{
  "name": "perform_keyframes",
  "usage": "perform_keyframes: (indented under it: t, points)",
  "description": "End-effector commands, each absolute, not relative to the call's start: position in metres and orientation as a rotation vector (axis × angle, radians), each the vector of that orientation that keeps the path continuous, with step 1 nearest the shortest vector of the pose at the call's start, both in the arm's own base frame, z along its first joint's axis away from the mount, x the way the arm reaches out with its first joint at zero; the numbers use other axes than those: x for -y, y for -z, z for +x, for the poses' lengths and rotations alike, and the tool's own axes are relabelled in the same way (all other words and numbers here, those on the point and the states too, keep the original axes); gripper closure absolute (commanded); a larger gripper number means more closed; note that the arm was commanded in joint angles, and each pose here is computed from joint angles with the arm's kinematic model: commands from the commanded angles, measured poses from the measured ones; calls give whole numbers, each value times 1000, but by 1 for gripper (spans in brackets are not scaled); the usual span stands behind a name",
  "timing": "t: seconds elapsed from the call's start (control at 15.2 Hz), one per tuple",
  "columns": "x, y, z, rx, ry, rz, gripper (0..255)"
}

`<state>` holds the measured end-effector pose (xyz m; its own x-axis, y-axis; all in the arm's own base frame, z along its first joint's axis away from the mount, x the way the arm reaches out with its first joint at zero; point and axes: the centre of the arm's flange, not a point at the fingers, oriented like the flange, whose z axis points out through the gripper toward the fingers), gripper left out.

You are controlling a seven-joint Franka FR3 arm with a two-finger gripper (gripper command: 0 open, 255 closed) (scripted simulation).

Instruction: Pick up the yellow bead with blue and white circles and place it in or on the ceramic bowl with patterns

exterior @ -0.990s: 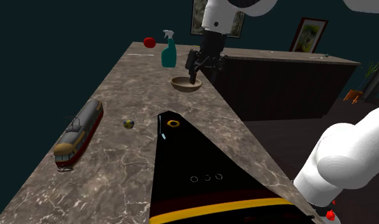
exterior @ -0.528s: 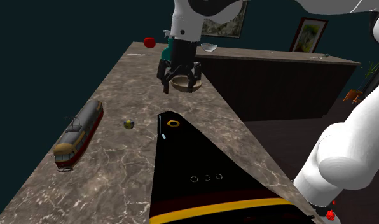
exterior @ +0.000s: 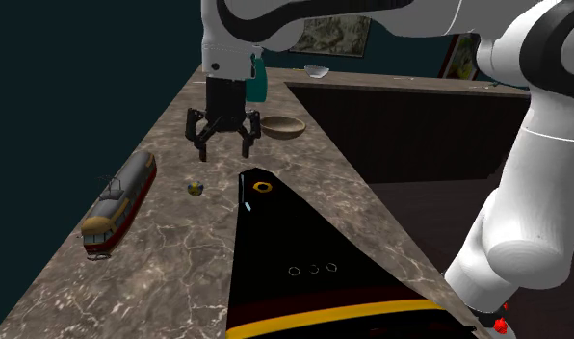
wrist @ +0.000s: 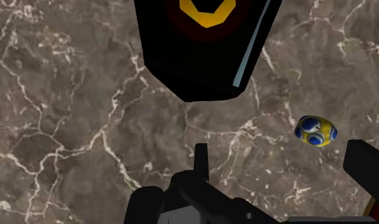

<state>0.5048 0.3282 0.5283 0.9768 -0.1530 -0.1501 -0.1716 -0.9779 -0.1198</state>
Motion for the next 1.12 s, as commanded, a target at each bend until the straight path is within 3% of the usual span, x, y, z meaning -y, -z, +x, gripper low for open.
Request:
perform_keyframes:
  t: [0.0,1.06]
  points:
    - [-352,-518,519,-249,-243,-2989,0]
    - [-393,-464,529,-248,-288,-2986,0]
